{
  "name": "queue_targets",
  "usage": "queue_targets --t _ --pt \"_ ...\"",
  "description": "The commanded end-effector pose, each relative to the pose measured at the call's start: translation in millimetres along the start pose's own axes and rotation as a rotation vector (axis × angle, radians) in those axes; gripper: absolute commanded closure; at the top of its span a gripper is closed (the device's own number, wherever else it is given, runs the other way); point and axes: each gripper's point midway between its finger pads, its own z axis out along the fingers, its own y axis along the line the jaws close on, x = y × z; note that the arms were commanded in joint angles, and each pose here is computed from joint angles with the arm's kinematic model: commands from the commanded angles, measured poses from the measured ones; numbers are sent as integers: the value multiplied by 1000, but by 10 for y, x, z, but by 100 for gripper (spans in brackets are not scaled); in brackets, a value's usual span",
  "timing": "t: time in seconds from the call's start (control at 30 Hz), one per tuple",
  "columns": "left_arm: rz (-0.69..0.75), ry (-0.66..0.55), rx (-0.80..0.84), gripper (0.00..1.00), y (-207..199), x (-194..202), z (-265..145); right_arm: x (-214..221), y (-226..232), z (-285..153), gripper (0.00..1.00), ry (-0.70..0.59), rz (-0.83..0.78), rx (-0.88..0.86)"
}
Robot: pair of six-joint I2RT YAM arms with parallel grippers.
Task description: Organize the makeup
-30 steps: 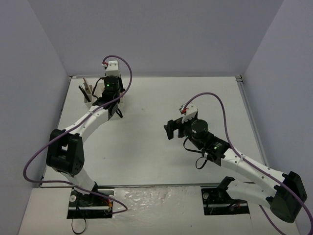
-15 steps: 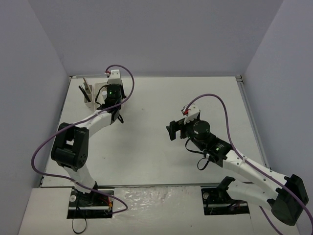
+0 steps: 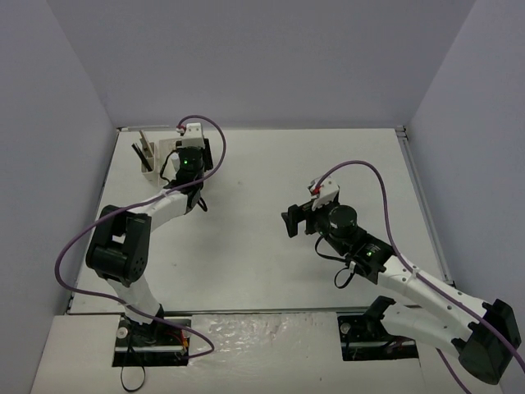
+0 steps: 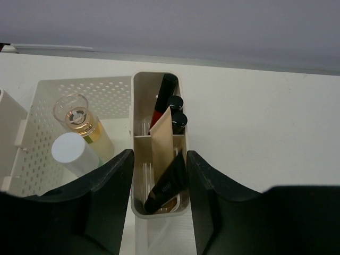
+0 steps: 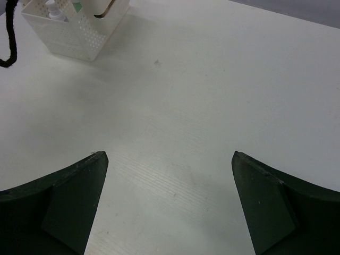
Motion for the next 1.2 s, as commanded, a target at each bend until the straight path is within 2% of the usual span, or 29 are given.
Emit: queue_targets --t 0.0,0.1,0.23,0.33,0.43,0.5,0.7,0.83,0.97,1.17 --pt "-55 -139 -5 47 39 -549 -95 -289 -19 -40 0 -91 24 9" --pt "-59 -135 -13 33 75 -618 -184 -361 -19 -72 0 -99 28 12" --pt "-66 -124 -31 20 169 -843 -437 -490 -75 -134 0 -112 18 42" --pt "-63 -114 -45 9 268 -1088 -715 -647 -164 -211 0 -127 17 91" --pt "-60 -93 -66 3 430 -1376 -1144 -768 -243 -308 0 -133 21 135" --pt "-36 -29 -80 3 529 -1364 -1377 -819 -306 -377 0 -134 27 167" --pt "-33 24 -26 3 783 -1459 -2389 -1041 -595 -678 0 -168 60 325" --pt "-7 112 -13 3 947 -1147 -2861 -1092 -827 -919 0 -174 73 454" --pt "-17 143 10 3 1014 -911 -3127 -1073 -902 -1041 0 -167 67 488" --pt "-22 226 37 3 1011 -535 -3242 -1004 -970 -1165 0 -195 105 513"
